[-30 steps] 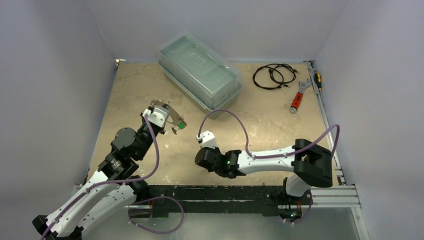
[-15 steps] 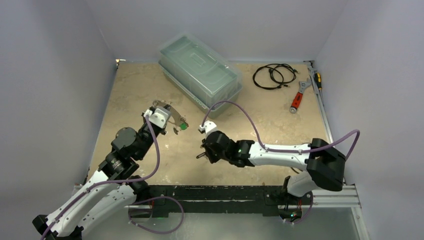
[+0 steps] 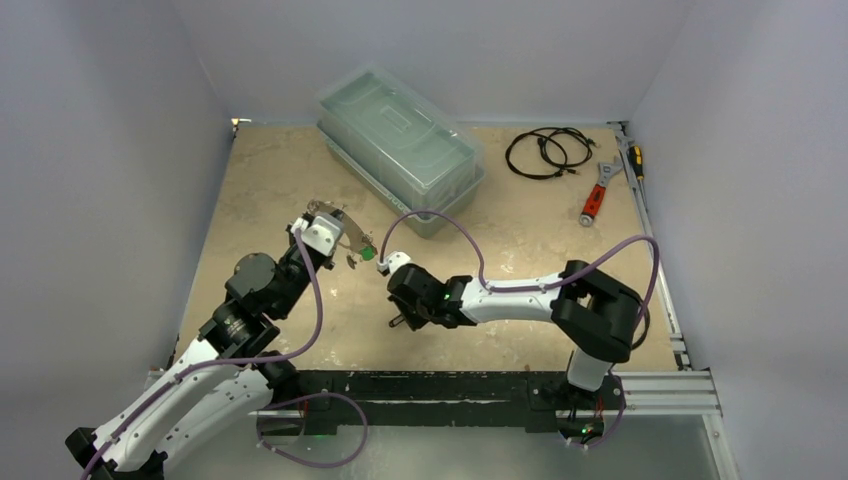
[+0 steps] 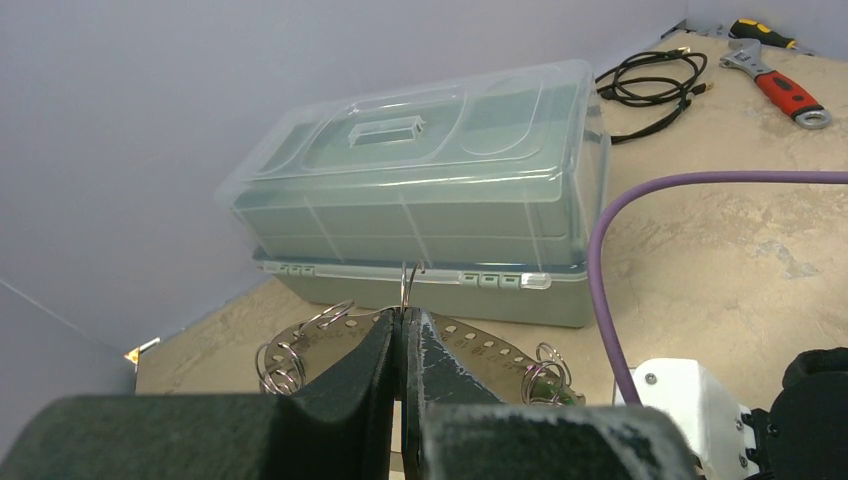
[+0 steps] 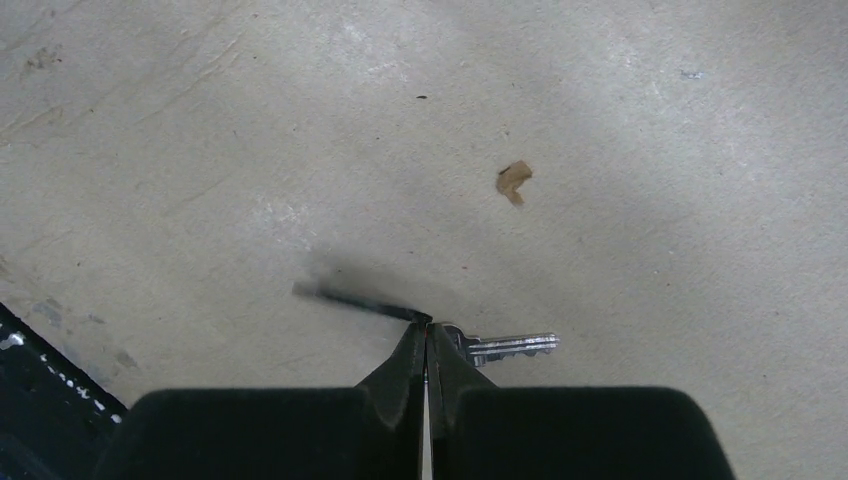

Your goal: Put the keys on the keyring

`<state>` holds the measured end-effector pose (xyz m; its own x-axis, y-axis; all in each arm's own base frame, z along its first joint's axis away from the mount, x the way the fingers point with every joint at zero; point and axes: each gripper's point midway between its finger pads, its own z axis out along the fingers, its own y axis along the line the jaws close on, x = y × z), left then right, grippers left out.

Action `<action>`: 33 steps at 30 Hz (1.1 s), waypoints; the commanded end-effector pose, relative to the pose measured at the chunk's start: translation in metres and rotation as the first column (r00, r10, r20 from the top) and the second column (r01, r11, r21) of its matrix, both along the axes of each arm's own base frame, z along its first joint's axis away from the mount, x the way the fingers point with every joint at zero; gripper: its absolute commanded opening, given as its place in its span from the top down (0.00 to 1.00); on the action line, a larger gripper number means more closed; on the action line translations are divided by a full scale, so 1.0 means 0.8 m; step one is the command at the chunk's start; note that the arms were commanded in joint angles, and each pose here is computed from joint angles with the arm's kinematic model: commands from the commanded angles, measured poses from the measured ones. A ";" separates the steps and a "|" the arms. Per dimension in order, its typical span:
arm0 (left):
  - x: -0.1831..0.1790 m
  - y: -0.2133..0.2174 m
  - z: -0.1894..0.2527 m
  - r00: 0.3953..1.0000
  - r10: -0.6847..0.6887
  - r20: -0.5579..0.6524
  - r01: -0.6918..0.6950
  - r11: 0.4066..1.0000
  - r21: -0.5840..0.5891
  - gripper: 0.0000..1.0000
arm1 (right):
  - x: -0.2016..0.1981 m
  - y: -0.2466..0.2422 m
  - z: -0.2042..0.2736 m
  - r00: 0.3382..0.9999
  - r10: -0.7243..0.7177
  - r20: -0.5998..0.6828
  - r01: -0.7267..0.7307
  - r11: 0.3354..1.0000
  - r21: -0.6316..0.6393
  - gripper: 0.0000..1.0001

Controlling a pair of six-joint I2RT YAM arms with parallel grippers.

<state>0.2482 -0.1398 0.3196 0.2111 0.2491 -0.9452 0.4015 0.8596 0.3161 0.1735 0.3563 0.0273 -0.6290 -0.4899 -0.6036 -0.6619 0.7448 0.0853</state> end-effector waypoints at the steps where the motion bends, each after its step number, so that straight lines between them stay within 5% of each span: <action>1: -0.001 0.001 0.025 0.999 -0.004 0.053 0.006 0.999 -0.044 1.00 | 0.007 0.018 0.014 0.999 0.037 0.015 -0.037 0.999 0.031 0.96; 9: -0.001 0.001 0.025 0.999 -0.005 0.054 0.007 0.999 -0.042 1.00 | 0.017 0.012 0.041 0.998 0.012 0.060 -0.017 0.997 0.069 0.66; 33: -0.001 0.000 0.024 0.999 -0.007 0.051 0.009 0.999 -0.040 1.00 | 0.006 -0.001 0.028 0.993 0.078 -0.090 -0.046 0.948 0.314 0.61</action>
